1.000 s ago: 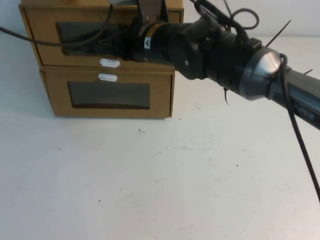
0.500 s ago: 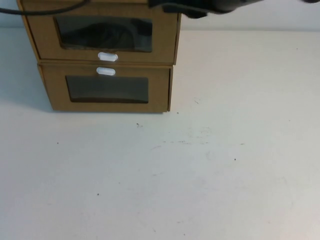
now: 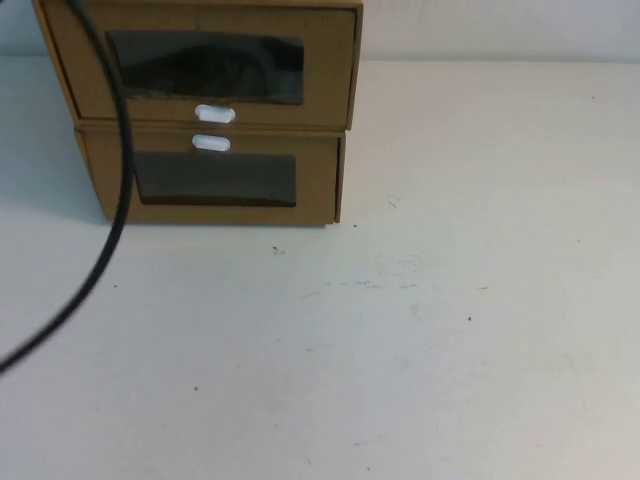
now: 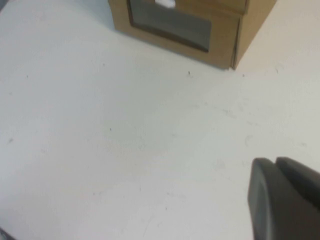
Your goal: Close the shoe box
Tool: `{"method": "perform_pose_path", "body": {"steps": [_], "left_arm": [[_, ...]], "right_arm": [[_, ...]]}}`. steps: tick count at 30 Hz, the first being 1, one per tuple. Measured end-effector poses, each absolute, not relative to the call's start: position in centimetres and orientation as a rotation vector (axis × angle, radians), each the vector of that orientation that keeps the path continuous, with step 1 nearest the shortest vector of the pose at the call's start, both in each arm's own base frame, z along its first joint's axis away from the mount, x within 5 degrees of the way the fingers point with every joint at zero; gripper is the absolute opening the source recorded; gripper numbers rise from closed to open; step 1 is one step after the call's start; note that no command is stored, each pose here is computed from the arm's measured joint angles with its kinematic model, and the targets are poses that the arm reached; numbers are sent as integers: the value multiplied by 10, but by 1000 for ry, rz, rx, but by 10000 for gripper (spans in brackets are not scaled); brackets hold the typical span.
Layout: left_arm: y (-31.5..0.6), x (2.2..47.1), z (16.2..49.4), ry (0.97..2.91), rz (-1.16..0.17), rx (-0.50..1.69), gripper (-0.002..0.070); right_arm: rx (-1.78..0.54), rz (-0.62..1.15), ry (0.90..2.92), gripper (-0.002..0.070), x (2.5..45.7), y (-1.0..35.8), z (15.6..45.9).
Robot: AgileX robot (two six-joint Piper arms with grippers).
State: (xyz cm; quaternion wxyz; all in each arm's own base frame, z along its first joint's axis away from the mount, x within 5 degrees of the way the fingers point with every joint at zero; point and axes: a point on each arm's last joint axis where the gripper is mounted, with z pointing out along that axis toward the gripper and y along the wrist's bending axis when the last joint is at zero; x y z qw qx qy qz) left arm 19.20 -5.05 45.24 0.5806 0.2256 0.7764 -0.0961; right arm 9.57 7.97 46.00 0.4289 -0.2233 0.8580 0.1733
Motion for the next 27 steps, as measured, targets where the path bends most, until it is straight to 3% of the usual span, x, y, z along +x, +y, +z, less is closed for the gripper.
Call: {"method": "perform_pose_path", "body": {"steps": [8,14,19,27], "left_arm": [[-33,91,372,1639,-206,389,-5],[-27,45,315,1542,-189,364,-5],[-23,33,275,1489,-174,329,-5],[-15,53,207,1574,-151,184,-5]], "right_arm": [[-514,561,2047,-11,56,47,404],[-505,592,2002,-11,45,37,371],[-498,630,1971,-11,44,38,345],[-466,722,1857,-11,57,56,309]]}}
